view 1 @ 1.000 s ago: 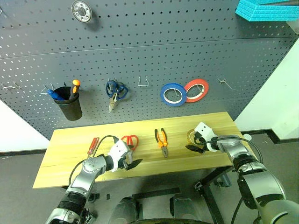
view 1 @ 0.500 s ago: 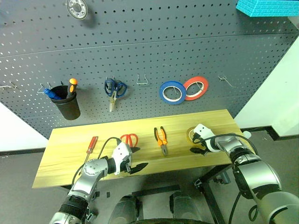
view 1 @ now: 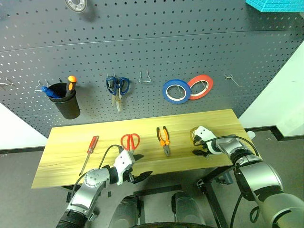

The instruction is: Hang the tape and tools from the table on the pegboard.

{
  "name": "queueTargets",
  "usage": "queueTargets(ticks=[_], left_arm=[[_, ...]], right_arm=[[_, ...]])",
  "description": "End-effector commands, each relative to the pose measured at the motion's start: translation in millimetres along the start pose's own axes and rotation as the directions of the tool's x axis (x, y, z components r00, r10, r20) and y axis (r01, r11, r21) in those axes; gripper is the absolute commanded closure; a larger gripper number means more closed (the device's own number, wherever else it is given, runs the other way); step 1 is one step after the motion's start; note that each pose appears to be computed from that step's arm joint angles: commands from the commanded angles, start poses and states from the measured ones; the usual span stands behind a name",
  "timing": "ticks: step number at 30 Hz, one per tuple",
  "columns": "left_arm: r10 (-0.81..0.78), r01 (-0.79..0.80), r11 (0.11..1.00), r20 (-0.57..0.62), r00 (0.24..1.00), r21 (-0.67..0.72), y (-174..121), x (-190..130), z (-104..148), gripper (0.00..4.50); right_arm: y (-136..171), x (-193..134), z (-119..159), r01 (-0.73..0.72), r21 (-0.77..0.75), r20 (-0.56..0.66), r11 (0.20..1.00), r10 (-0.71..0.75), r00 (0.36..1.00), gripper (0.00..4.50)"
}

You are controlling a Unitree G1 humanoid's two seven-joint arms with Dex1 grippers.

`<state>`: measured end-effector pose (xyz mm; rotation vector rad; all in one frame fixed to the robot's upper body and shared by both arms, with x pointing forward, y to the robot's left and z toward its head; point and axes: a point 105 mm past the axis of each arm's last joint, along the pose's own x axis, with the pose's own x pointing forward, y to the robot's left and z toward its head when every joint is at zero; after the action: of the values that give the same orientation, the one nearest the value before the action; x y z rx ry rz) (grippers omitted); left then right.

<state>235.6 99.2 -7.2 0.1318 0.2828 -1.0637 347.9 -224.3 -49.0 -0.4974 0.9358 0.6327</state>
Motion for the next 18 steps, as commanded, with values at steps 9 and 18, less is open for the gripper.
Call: queueTargets(ticks=[9,18], left_arm=[[0.041,-0.042,0.999,0.047,0.998,0.030,9.6,-2.7,16.3,0.47],[0.191,-0.216,0.970,0.202,0.961,0.111,34.7,-3.7,45.9,0.47]], right_arm=[[-6.2,-1.2,-3.4,0.048,0.010,-0.010,0.999,-0.048,0.999,4.03],[-47.3,-35.9,-11.7,0.376,-0.218,0.162,0.901,-0.346,0.924,4.03]])
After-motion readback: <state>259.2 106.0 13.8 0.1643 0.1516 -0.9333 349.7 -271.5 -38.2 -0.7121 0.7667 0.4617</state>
